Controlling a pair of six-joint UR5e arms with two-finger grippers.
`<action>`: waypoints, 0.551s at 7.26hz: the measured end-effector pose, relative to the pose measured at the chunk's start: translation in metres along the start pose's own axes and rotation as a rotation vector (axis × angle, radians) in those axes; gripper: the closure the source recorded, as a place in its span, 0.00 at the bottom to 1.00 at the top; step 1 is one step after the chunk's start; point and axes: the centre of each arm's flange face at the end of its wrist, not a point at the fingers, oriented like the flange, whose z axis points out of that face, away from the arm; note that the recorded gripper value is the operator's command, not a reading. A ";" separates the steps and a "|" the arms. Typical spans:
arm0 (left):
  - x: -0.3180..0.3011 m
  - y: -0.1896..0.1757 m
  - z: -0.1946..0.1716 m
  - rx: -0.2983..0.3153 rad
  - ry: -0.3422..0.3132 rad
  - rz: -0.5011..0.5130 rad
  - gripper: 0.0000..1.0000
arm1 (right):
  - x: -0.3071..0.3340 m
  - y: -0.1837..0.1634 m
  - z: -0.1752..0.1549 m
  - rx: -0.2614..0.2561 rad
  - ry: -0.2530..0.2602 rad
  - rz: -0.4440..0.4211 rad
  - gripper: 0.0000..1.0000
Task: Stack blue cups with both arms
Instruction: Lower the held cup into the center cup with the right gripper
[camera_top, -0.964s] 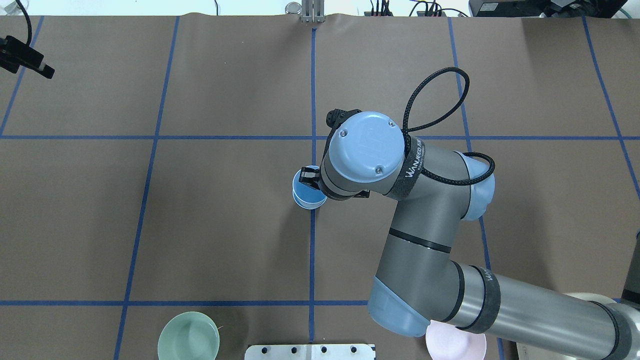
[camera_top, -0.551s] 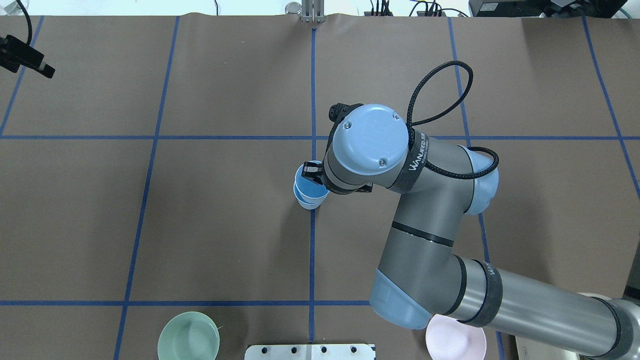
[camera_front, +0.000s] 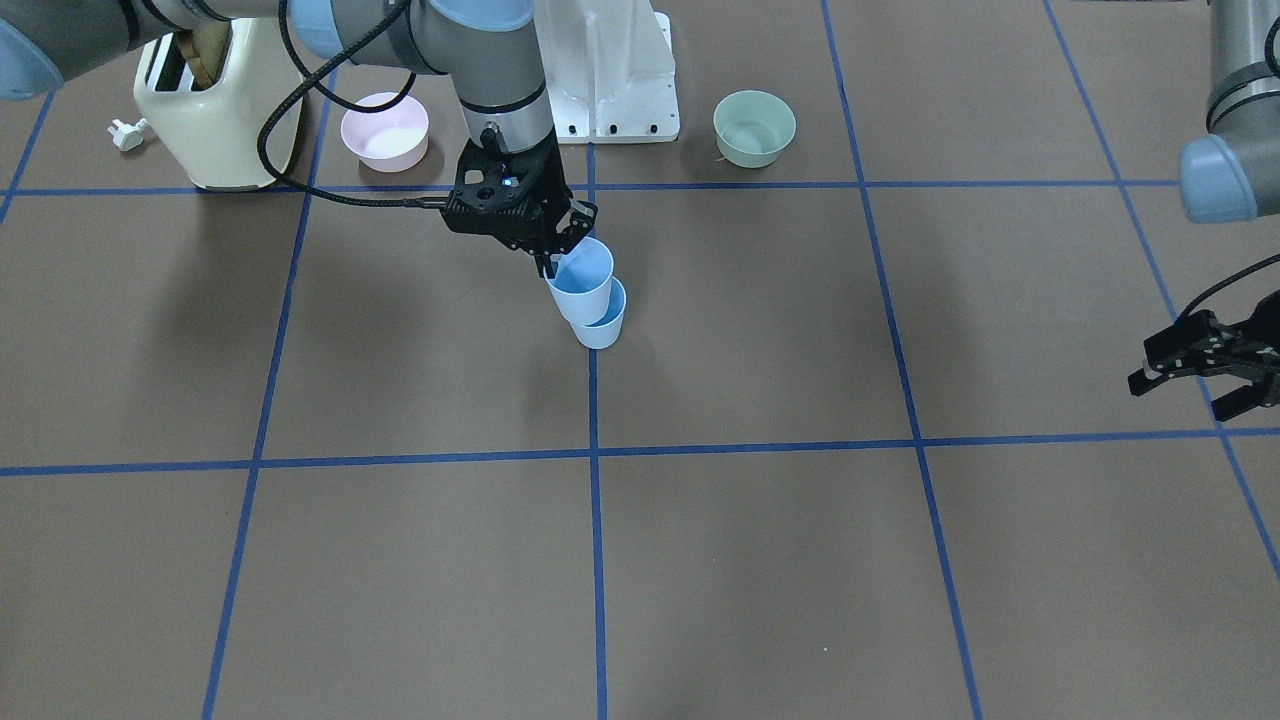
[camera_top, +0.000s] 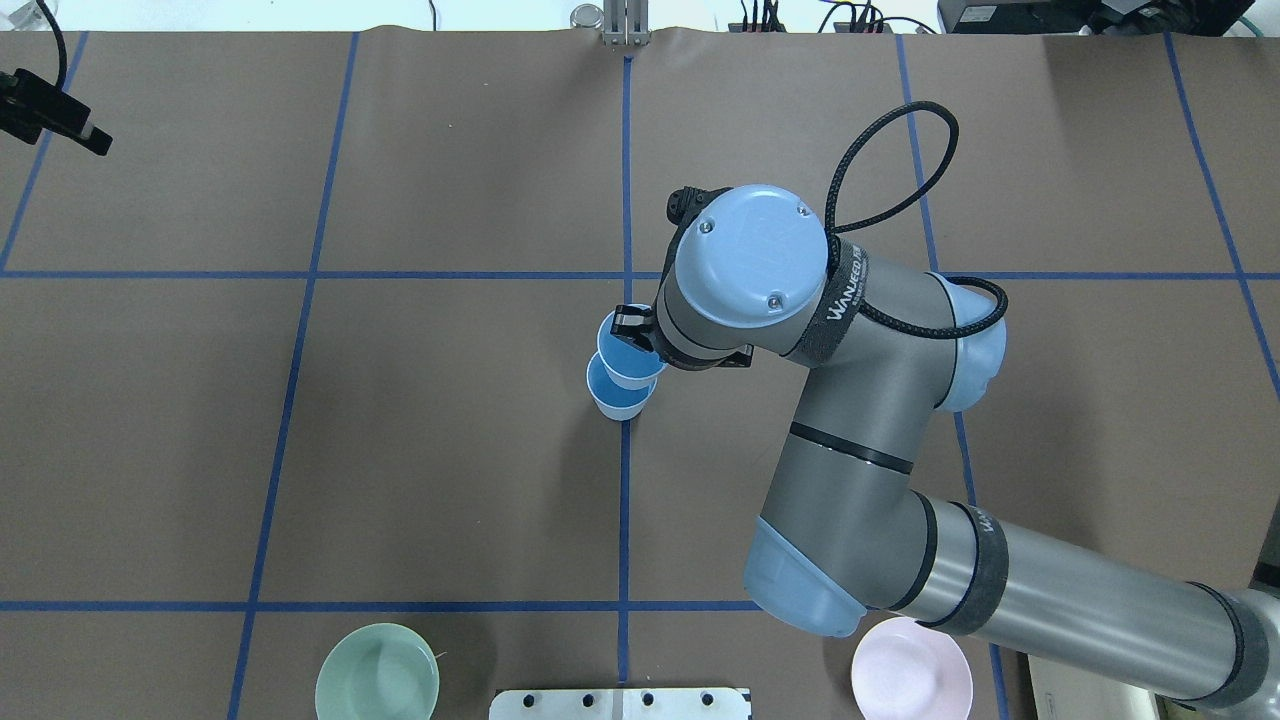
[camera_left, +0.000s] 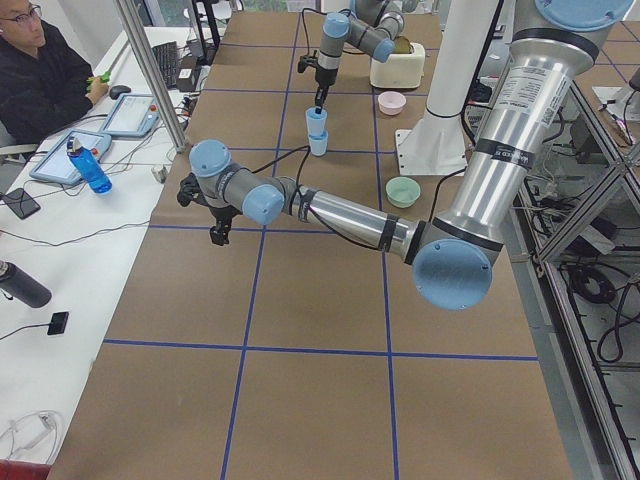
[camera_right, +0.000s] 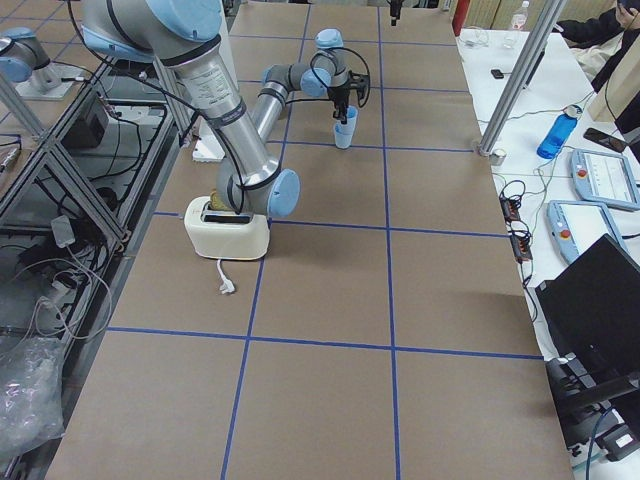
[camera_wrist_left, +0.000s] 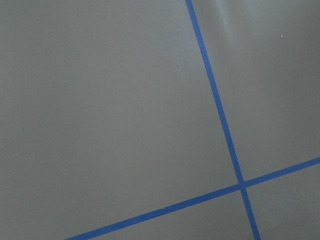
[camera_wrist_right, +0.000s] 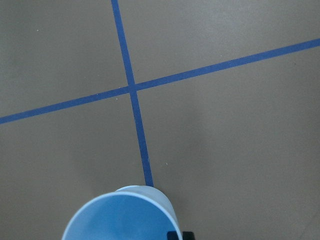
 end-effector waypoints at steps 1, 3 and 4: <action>0.000 -0.001 0.000 0.000 0.000 0.000 0.02 | -0.002 0.000 -0.001 0.000 -0.003 0.002 1.00; 0.000 -0.001 0.001 -0.001 0.001 -0.001 0.02 | -0.005 0.002 -0.003 0.000 -0.007 0.007 1.00; -0.001 -0.001 0.001 -0.001 0.001 -0.001 0.02 | -0.005 0.002 -0.003 -0.001 -0.008 0.008 1.00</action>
